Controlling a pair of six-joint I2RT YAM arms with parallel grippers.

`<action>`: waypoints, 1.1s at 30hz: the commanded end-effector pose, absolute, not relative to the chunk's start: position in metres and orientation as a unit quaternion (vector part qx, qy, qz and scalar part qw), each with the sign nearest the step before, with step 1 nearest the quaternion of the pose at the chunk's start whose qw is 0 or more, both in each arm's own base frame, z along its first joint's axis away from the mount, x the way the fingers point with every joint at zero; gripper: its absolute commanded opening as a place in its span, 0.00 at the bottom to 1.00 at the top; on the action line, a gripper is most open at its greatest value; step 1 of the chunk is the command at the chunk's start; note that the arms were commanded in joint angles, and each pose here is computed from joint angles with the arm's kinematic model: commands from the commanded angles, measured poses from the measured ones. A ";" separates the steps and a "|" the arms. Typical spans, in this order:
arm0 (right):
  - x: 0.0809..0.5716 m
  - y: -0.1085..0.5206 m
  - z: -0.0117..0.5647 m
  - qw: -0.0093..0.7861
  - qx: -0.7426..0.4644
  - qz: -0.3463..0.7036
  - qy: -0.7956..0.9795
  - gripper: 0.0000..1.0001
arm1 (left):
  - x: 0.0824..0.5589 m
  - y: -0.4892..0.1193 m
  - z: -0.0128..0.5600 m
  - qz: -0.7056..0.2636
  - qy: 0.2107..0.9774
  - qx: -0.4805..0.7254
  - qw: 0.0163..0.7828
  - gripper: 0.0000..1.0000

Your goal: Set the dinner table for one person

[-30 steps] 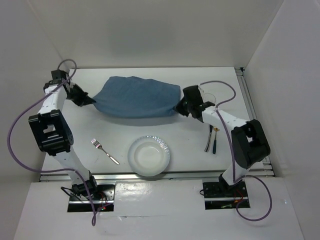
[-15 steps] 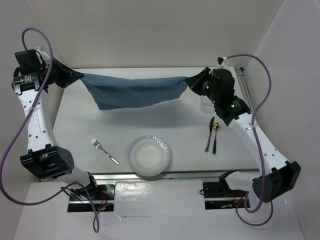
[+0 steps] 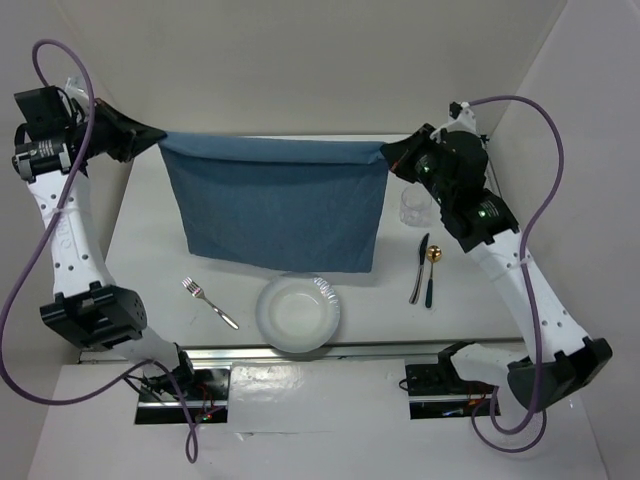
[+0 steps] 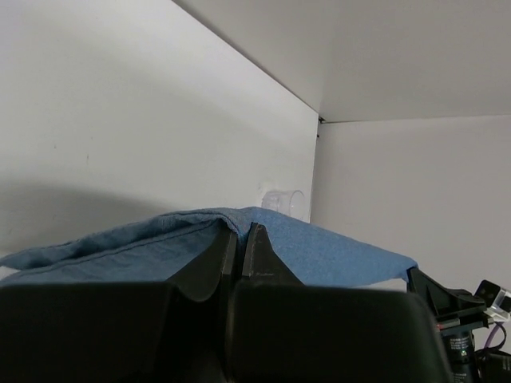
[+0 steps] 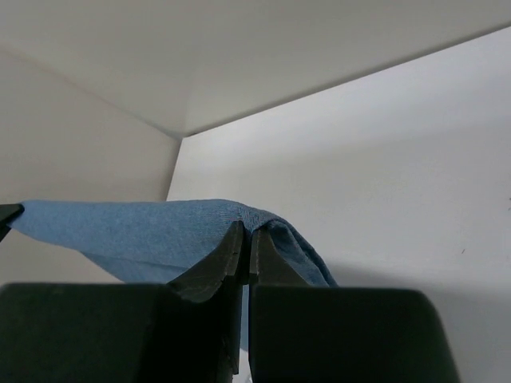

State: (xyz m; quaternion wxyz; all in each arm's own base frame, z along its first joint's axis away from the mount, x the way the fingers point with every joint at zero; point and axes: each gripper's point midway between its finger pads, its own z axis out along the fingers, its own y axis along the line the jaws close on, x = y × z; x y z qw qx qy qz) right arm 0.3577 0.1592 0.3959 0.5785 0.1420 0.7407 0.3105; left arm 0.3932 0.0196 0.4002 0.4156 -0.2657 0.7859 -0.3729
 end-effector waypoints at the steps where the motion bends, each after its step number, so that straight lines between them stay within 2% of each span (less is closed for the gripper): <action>1: 0.401 0.145 0.425 0.630 0.152 0.283 0.707 0.00 | 0.436 0.025 0.399 -0.372 0.782 -0.247 0.435 0.00; 8: 0.477 0.131 0.439 0.655 0.142 0.304 0.677 0.00 | 0.511 0.016 0.389 -0.386 0.782 -0.221 0.437 0.00; 9: 0.483 0.121 0.451 0.666 0.142 0.305 0.666 0.00 | 0.516 0.010 0.405 -0.395 0.774 -0.203 0.451 0.00; 13: 0.498 0.116 0.457 0.671 0.135 0.316 0.657 0.00 | 0.539 0.008 0.395 -0.415 0.765 -0.201 0.450 0.00; 18: 0.492 0.111 0.429 0.654 0.146 0.310 0.674 0.00 | 0.526 0.006 0.371 -0.402 0.781 -0.209 0.430 0.00; 20: 0.485 0.110 0.388 0.624 0.160 0.303 0.702 0.00 | 0.515 0.007 0.354 -0.388 0.793 -0.217 0.417 0.00; 21: 0.475 0.109 0.385 0.620 0.166 0.308 0.702 0.00 | 0.497 0.002 0.336 -0.385 0.801 -0.223 0.401 0.00; 22: 0.470 0.112 0.352 0.594 0.172 0.310 0.722 0.00 | 0.488 0.001 0.324 -0.378 0.805 -0.225 0.397 0.00; 26: 0.434 0.120 0.289 0.545 0.175 0.317 0.756 0.00 | 0.435 -0.005 0.259 -0.344 0.834 -0.253 0.350 0.00; 27: 0.426 0.125 0.278 0.538 0.172 0.318 0.762 0.00 | 0.424 -0.003 0.246 -0.337 0.840 -0.251 0.343 0.03; 28: 0.416 0.123 0.272 0.533 0.174 0.316 0.765 0.00 | 0.408 -0.005 0.216 -0.326 0.852 -0.263 0.314 0.21; 29: 0.403 0.126 0.243 0.506 0.174 0.312 0.785 0.00 | 0.398 -0.006 0.210 -0.318 0.857 -0.262 0.308 0.33; 31: 0.385 0.126 0.225 0.485 0.168 0.299 0.804 0.50 | 0.379 -0.001 0.184 -0.281 0.881 -0.263 0.274 0.62; 32: 0.377 0.127 0.212 0.472 0.172 0.290 0.815 0.66 | 0.373 0.003 0.181 -0.264 0.888 -0.268 0.264 0.76; 33: 0.373 0.127 0.211 0.472 0.165 0.283 0.819 0.83 | 0.365 0.006 0.168 -0.249 0.898 -0.278 0.232 0.78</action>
